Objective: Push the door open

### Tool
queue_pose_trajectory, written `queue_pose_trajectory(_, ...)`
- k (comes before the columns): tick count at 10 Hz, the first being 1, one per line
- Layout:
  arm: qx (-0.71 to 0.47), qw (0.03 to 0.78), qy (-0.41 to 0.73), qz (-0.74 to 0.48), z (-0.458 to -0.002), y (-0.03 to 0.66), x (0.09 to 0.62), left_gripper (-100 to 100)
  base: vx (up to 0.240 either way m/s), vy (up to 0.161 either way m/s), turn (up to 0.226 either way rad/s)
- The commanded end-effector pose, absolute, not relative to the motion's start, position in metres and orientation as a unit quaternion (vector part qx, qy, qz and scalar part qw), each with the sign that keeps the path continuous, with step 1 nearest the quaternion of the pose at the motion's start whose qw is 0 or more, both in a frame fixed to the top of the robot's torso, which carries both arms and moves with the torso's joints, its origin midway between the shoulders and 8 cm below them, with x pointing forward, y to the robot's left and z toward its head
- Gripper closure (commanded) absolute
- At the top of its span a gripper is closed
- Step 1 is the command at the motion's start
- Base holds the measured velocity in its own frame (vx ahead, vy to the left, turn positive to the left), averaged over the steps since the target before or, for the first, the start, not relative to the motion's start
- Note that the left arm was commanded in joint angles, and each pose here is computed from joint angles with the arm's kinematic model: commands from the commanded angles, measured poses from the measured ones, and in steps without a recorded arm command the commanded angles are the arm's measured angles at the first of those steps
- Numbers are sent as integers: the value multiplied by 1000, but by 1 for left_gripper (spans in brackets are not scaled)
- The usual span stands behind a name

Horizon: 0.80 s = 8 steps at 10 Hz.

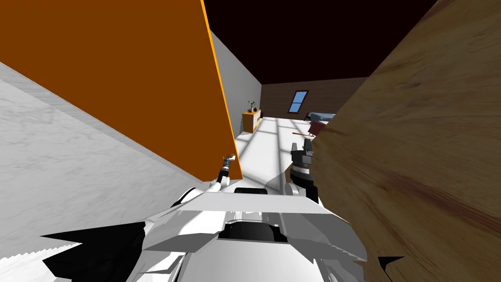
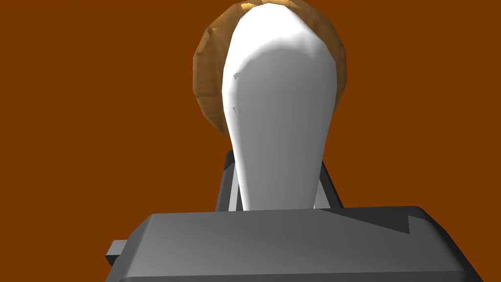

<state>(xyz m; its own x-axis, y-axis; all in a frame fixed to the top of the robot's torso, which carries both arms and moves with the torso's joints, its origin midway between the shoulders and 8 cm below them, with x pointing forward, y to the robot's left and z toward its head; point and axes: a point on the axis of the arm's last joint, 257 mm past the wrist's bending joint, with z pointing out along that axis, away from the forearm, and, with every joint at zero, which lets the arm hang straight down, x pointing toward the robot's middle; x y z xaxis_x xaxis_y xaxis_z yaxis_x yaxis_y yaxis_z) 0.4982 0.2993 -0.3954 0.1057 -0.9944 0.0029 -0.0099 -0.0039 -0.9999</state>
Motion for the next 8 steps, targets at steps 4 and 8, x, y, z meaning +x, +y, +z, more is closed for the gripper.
queue_pose_trajectory(4,-539,539,458,-458,-391,322,498,100,154,-81,49)
queue_pose_trajectory(8,-548,547,449,-445,-393,340,491,100,127,-32,34)
